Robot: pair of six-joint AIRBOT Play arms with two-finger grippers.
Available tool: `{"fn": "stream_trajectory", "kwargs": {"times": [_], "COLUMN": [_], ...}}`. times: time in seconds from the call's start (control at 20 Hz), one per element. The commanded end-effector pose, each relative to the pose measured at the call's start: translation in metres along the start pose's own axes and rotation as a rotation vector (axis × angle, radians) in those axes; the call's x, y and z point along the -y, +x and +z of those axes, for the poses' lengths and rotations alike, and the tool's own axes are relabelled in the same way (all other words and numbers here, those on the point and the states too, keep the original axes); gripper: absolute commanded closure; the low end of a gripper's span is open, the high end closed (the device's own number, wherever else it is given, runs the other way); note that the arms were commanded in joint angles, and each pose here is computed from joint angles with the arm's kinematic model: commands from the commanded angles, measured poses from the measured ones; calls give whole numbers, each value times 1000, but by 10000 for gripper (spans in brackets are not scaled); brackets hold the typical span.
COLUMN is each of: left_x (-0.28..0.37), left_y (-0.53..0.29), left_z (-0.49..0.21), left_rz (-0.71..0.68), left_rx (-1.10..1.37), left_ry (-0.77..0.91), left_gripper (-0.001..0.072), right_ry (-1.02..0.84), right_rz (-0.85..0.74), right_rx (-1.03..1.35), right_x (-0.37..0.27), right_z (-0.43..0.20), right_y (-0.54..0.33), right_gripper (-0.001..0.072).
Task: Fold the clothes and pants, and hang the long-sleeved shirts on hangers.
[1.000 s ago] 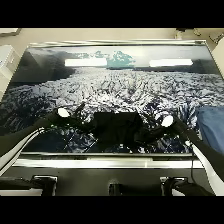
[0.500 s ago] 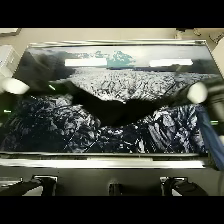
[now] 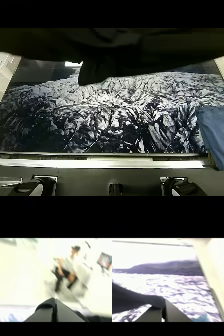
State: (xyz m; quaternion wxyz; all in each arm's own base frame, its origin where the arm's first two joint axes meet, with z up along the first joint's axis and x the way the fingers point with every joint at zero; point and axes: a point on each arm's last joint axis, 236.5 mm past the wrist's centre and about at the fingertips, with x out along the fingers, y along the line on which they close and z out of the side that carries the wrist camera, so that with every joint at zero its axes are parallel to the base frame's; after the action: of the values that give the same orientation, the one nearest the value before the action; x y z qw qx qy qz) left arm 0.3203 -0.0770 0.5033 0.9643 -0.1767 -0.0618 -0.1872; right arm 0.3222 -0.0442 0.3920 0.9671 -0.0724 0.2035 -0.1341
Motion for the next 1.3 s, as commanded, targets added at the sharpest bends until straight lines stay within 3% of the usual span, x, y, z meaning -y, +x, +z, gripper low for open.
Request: {"fn": "stream_trajectory", "kwargs": {"times": [0.0,0.35,0.8,1.05,1.25], "left_x": [-20,-103,-123,-105,-127], "left_y": [-42,-77,-107,-77,-36], "left_z": [23,-46,-121,-78,-132], "left_rz": [170,500,535,439,411], "left_rx": [40,-241,-361,-145,-268], "left_ry": [71,201,160,165,32], "left_gripper": [683,683,683,683,683], "right_ry": [35,7,-50,-70,-87], "right_rz": [-152,-196,-124,-101,16], "right_rx": [-70,-266,-563,-548,-660], "right_x": [44,51,18,-5,-67], "right_z": [-18,-65,-151,-170,-235], "right_y": [-20,-24,-13,26,84], "right_gripper": [678,679,679,677,677]}}
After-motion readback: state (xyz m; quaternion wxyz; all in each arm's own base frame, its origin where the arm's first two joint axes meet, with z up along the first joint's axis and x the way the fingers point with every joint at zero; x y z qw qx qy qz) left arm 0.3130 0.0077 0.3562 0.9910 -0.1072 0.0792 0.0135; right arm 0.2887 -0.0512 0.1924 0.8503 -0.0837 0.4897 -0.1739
